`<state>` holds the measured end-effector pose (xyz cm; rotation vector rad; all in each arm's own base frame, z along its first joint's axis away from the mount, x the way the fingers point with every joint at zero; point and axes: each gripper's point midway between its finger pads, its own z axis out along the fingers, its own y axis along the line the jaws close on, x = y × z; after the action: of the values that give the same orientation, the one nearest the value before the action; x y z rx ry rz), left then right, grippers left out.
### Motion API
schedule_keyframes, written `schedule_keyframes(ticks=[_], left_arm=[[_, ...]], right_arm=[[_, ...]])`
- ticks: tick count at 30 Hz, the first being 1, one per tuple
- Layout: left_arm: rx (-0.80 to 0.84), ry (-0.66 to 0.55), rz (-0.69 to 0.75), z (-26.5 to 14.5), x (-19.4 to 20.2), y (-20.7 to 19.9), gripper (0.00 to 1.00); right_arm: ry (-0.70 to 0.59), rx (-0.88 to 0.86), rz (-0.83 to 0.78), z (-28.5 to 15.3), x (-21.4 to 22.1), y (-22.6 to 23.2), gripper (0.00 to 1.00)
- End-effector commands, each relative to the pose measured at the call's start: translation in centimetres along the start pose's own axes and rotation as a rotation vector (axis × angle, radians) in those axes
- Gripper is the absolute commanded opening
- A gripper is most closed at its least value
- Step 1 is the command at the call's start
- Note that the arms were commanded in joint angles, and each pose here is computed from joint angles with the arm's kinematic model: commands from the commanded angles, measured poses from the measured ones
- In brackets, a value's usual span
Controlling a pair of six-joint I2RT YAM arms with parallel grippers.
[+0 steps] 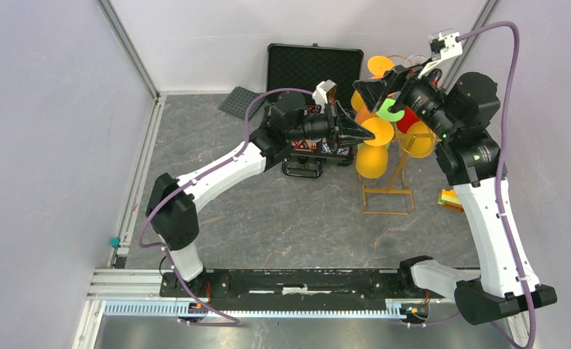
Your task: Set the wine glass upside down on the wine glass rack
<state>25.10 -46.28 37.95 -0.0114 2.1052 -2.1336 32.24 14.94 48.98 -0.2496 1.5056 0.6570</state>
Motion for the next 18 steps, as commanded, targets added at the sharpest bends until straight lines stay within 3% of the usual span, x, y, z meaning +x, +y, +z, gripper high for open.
schedule_keyframes(ticks=[1, 18], left_arm=[[0.092, 0.026, 0.037, 0.3, 0.1, -3.6, 0.02], [0.023, 0.009, 0.043, 2.5, -0.4, -1.9, 0.02]], right_arm=[[-0.072, 0.006, -0.023, -0.5, -2.6, 0.3, 0.97], [-0.062, -0.007, -0.034, 0.1, -1.8, 0.0, 0.97]])
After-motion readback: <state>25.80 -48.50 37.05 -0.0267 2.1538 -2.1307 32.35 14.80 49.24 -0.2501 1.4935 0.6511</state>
